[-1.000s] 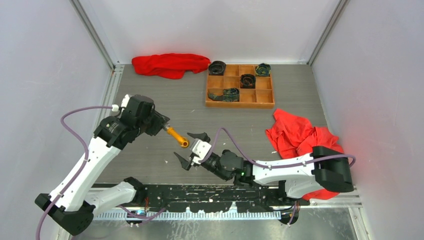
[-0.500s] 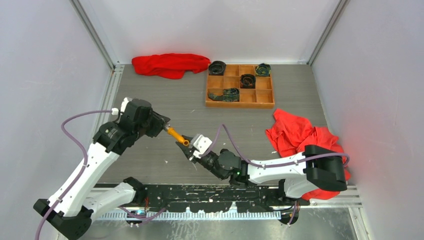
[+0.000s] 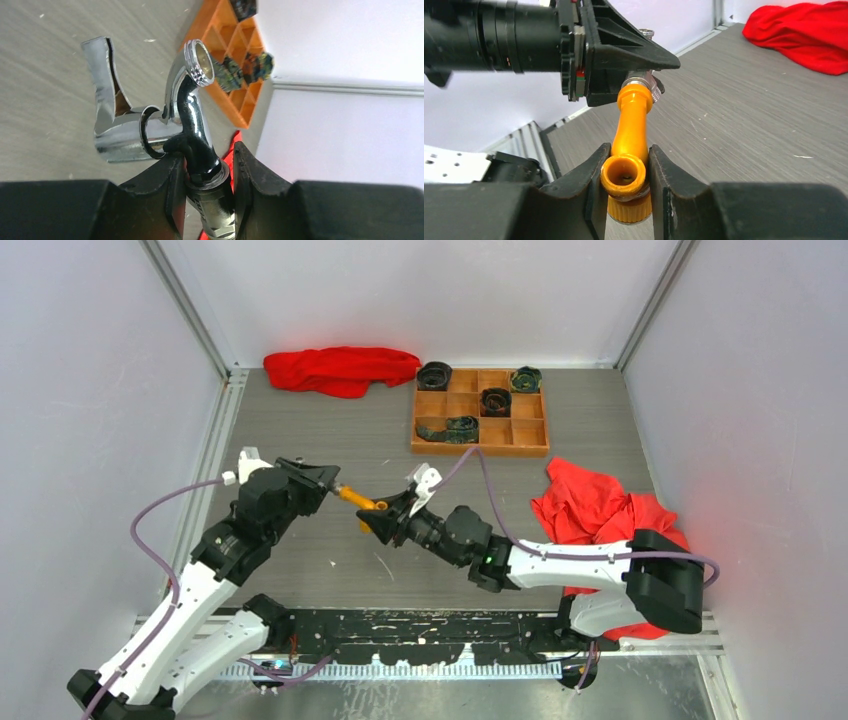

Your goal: Install the water faucets

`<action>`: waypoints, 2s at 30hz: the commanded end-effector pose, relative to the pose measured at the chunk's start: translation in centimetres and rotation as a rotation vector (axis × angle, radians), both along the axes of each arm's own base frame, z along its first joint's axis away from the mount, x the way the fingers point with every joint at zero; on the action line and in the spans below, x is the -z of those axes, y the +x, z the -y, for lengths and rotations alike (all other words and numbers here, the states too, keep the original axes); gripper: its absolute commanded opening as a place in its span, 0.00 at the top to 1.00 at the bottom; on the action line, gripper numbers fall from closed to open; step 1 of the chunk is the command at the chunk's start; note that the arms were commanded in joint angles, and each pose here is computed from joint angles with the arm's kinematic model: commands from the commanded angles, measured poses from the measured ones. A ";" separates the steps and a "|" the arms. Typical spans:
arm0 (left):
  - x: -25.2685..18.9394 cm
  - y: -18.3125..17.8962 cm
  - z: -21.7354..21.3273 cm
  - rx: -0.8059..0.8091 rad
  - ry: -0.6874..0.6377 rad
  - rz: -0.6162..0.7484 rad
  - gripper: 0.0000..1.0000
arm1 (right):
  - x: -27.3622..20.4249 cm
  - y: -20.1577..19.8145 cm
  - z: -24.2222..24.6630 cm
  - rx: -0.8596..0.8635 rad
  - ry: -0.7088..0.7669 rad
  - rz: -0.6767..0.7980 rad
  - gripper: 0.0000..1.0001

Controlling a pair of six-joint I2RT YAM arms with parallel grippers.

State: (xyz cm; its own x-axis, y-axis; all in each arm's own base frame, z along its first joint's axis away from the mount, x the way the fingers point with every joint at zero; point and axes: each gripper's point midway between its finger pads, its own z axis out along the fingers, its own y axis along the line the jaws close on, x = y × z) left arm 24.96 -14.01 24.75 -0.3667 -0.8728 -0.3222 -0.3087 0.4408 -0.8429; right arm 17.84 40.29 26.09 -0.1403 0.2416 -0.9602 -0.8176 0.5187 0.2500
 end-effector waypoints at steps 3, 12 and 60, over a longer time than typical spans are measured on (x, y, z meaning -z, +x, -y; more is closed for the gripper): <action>-9.3 0.2 2.2 0.106 -0.212 0.416 1.00 | -5.8 -1.0 0.0 -0.230 0.275 -0.162 1.00; -10.7 -0.1 1.8 0.107 -0.177 0.509 1.00 | -6.3 -1.4 -0.5 -0.376 0.371 -0.274 1.00; -9.6 -1.2 1.9 0.171 -0.073 0.424 0.03 | -9.5 3.9 5.3 -0.320 0.838 -0.545 1.00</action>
